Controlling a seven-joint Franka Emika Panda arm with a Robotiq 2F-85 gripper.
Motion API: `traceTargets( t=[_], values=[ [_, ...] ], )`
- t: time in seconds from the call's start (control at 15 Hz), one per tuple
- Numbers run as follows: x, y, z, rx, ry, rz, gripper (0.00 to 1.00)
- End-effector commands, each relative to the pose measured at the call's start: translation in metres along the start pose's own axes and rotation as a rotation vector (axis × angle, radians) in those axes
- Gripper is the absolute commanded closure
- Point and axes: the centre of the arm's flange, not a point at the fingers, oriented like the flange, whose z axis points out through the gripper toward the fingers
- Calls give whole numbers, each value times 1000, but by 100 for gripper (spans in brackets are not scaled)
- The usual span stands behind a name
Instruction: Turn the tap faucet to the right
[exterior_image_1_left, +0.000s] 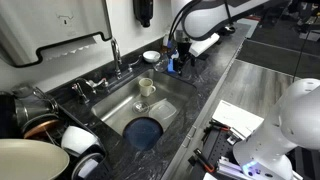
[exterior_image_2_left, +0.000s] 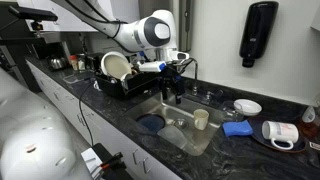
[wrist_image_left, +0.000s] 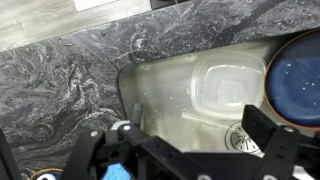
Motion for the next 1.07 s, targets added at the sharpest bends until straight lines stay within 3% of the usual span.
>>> traceTargets(
  t=[0.0,0.33,0.67,1.0],
  values=[
    [0,0,0,0,0,0,0],
    [20,-18,-25,56,118,-6,0],
    [43,-37,-47,193,271,111,0],
    [85,-64,-55,234,500,130,0]
  ],
)
